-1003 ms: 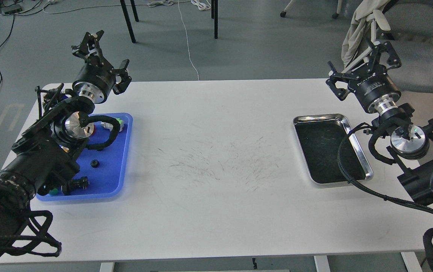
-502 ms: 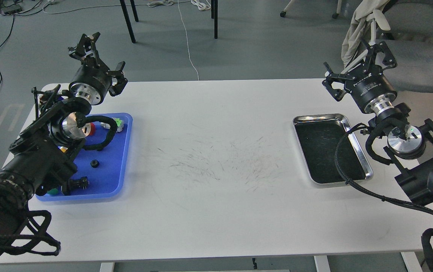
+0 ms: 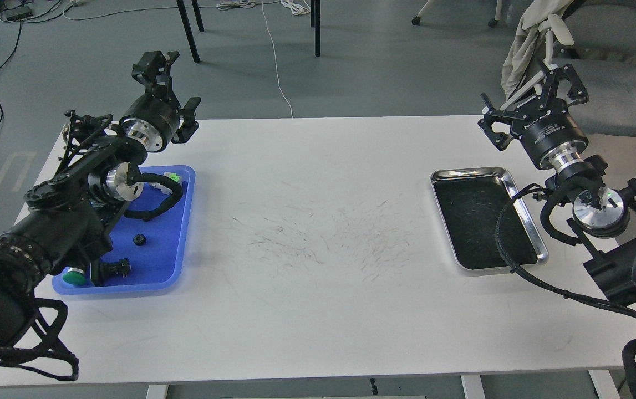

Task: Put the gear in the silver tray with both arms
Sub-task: 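Move the left gripper over the blue tray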

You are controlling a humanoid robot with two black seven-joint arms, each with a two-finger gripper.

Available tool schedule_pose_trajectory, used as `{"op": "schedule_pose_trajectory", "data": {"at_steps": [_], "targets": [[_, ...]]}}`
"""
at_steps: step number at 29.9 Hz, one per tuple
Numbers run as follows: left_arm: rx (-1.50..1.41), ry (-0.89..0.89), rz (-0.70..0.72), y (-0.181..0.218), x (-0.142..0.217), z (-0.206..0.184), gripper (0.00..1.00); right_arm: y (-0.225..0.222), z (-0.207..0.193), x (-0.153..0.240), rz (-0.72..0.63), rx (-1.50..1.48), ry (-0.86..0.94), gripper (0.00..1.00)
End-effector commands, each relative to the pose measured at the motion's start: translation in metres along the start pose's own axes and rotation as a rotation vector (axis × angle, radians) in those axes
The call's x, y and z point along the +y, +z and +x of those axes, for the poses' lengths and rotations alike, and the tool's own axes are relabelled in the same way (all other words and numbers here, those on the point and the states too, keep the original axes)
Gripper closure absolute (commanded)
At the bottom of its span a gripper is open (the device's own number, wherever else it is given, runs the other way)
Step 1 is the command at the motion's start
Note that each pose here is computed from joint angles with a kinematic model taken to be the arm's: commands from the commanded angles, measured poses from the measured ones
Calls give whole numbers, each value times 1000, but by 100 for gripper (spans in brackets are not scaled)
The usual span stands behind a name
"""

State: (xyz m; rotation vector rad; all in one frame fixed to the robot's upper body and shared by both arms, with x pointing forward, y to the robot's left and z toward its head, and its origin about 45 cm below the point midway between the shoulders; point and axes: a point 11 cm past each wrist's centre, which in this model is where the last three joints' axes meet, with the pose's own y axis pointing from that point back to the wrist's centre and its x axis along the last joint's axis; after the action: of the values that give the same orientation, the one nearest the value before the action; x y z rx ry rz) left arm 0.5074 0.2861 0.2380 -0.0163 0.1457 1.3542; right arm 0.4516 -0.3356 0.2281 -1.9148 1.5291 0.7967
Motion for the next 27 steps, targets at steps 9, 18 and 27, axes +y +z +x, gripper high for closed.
{"op": "schedule_pose_trajectory", "data": {"at_steps": [9,18,27], "targets": [[-677,-251,149,46,6,14,2,1,-18,-3,5,-16,-55,1],[-1443,-517,279,48,15,-23,2,-19,-14,9,28,11,-58,1],[-1704,-420,659,54,41,-10,2,-19,-6,14,20,19,-38,1]]}}
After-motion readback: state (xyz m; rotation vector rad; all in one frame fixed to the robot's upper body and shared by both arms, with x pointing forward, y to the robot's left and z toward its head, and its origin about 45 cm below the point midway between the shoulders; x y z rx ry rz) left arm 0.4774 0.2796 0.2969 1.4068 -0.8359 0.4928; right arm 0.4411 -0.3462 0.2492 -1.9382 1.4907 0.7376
